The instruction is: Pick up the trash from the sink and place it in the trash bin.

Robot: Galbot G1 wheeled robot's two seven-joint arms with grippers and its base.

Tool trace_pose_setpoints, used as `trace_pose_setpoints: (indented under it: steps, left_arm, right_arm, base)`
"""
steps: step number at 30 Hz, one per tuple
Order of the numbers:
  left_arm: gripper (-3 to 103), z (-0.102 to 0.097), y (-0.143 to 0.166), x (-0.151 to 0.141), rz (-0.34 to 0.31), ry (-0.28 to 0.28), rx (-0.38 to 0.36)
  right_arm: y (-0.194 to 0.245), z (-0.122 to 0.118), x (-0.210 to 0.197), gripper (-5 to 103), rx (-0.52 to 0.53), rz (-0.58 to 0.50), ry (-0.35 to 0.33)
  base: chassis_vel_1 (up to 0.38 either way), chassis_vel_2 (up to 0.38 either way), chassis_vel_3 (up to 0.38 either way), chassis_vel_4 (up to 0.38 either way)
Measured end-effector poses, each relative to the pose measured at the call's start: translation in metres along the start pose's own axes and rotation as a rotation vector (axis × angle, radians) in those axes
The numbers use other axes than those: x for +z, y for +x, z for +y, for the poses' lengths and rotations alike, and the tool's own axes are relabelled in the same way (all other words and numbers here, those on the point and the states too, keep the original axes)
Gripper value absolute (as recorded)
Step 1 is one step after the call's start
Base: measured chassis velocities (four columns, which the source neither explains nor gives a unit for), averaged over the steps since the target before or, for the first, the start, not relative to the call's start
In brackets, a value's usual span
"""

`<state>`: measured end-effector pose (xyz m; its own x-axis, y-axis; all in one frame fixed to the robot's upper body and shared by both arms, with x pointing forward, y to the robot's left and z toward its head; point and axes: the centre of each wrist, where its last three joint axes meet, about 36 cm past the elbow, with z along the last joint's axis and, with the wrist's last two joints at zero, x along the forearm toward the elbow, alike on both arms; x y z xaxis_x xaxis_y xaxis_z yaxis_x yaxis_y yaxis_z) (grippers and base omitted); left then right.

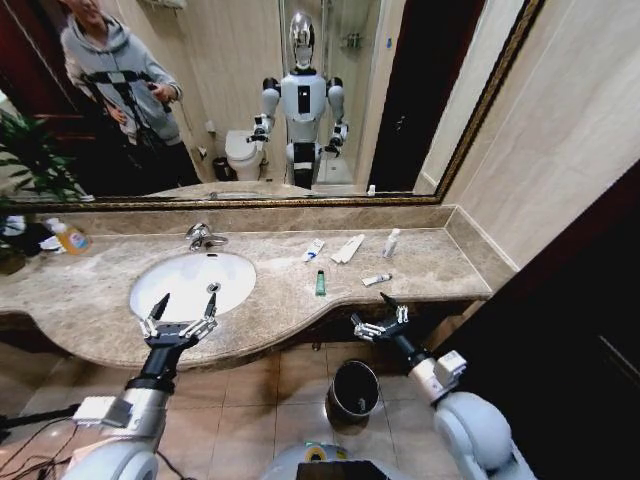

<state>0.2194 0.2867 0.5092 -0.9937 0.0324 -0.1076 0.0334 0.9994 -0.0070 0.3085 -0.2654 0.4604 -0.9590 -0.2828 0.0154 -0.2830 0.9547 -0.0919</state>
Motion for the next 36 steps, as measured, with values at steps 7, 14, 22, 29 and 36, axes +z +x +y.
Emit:
trace_pose_setpoints:
  steps: [7, 14, 22, 29, 36]
  left_arm:
    - [100, 0.0, 0.0, 0.0, 0.0, 0.0, 0.0]
    - [100, 0.0, 0.0, 0.0, 0.0, 0.0, 0.0]
    - [100, 0.0, 0.0, 0.0, 0.0, 0.0, 0.0]
    - [100, 0.0, 0.0, 0.0, 0.0, 0.0, 0.0]
    - [100, 0.0, 0.0, 0.0, 0.0, 0.0, 0.0]
  right_arm:
    - [0.01, 0.001, 0.001, 100, 0.091, -0.024, 0.034]
    - [0.012, -0.003, -0.009, 100, 0.143, -0.032, 0.016]
    - [0.028, -0.019, 0.004, 100, 0.184, -0.027, 0.017]
    - [0.055, -0.026, 0.039, 100, 0.164, -0.056, 0.035]
    - [0.062, -0.029, 0.036, 100, 0.177, -0.094, 0.05]
  base:
    - [0.0, 0.0, 0.0, 0.0]
    - [0.0, 0.0, 0.0, 0.0]
    - [0.0, 0.0, 0.0, 0.0]
    - [0.0, 0.0, 0.0, 0.0]
    - [0.0, 0.0, 0.0, 0.0]
